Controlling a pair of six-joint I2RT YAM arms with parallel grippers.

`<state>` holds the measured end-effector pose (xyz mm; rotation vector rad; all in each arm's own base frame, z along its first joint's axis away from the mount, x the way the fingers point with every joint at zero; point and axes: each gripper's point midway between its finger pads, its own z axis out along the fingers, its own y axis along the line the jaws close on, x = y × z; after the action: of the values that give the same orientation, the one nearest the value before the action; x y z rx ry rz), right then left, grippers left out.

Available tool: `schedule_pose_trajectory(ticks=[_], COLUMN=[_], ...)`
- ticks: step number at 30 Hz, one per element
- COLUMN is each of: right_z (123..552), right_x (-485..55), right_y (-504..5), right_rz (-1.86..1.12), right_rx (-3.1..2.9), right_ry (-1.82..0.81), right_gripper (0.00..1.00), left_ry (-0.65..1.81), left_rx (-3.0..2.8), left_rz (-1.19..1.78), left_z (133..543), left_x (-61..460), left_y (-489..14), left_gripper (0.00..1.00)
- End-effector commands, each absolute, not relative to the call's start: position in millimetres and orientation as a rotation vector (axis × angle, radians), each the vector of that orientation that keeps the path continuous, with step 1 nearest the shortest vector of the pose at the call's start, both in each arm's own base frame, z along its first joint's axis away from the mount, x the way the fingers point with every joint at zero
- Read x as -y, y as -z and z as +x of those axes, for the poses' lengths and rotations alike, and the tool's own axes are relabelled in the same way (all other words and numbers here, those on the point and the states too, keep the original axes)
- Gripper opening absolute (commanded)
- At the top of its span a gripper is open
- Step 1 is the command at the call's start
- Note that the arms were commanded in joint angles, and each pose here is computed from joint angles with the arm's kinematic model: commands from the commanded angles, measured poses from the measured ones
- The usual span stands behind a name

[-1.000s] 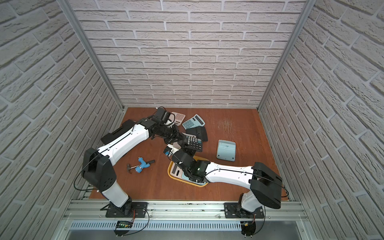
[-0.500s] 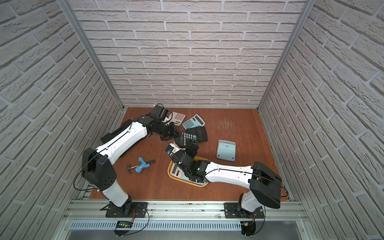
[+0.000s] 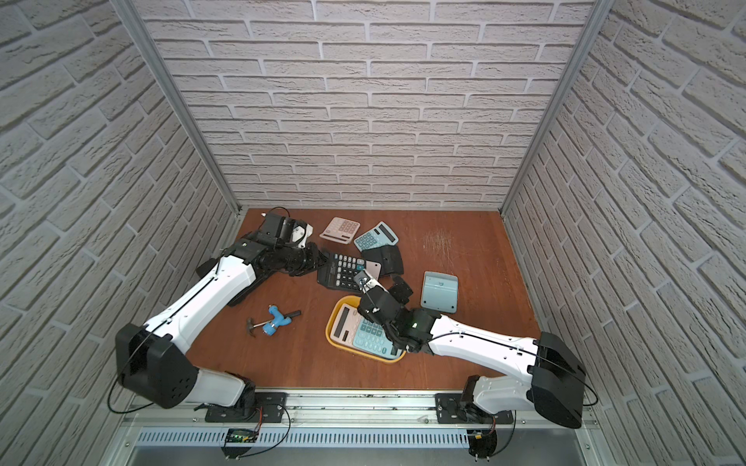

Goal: Put the calculator in the storage box
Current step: Pick up the calculator from the center of the board, then place the calculator in the storage box.

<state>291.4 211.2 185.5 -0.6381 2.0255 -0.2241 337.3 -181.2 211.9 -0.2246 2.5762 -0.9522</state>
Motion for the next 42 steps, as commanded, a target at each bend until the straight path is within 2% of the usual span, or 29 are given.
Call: schedule_pose_trajectory(ticks=[1,11,20,32,37,42], right_z=[295.9,301.0,299.7,302.4,301.7,301.4], right_x=[-180.7,-107.3,-96.9,-99.6,-103.8,-108.0], right_y=[-188.3,-156.9,-137.7,-126.8,-125.3,-123.9], right_rz=[-0.41,0.0,0.083,0.088,0.089,0.089], right_rx=[-2.143,-2.321,-2.37,-2.401,-2.409,-2.421], right_ry=[0.093,-0.18,-0.324,-0.394,-0.434,-0.47], right_gripper=[0.99,0.99,0.99,0.99,0.99,0.99], left_ry=[1.092,1.166,1.107,1.072,0.982,0.945], left_rx=[-2.476,-2.568,-2.619,-2.639,-2.635,-2.665], left_rz=[-0.035,0.197,0.086,0.051,0.046,0.054], left_z=[331.0,280.1,271.0,265.2,263.1,258.7], left_x=[202.0,248.4,247.3,241.7,229.9,225.7], left_y=[-232.6,-206.4,-151.6,-116.6,-115.8,-112.5], left_gripper=[0.0,0.0,0.0,0.0,0.25,0.38])
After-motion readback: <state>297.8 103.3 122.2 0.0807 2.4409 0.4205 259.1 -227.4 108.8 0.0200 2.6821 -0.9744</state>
